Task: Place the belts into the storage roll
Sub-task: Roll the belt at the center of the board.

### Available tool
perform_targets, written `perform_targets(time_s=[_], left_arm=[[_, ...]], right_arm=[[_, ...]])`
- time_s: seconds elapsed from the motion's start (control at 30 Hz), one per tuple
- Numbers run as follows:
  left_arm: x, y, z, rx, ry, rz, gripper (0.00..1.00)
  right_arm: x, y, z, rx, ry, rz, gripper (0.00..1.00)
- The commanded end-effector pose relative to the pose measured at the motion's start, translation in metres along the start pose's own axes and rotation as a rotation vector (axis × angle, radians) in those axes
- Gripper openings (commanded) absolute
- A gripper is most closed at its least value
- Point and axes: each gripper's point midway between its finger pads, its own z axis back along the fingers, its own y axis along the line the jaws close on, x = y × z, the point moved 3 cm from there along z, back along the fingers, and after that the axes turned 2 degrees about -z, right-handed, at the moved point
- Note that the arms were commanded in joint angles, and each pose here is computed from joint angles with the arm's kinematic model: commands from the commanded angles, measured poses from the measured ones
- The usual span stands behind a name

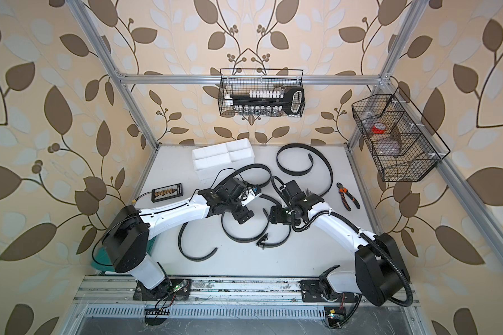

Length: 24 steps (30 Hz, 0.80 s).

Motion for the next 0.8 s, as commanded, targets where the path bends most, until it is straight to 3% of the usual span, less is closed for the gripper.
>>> perform_targets(time_s=[0.0,0.13,0.23,0.3,0.53,0.77], left_arm=[[0.008,0.007,0.027,0.034,-0.083,0.015,0.95],[-0.002,0.021,0.050,0.073,-0.098,0.118,0.97],[-0.013,0.042,0.072,0.154,-0.107,0.231,0.99],[-0.025,0.055,0.087,0.180,-0.110,0.321,0.99],[-0.070,0.094,0.124,0.290,-0.183,0.581,0.99],[-0.085,0.106,0.123,0.304,-0.178,0.654,0.99]], right_arm=[[0.004,0.007,-0.021,-0.034,0.027,-0.022,0.69],[0.005,0.007,-0.055,-0.078,0.082,-0.018,0.49],[0.006,0.000,-0.073,-0.123,0.103,0.000,0.15],[0.009,-0.004,-0.075,-0.161,0.105,0.035,0.05],[0.045,0.004,-0.063,-0.292,0.052,0.293,0.00],[0.049,0.048,-0.086,-0.419,0.085,0.879,0.00]])
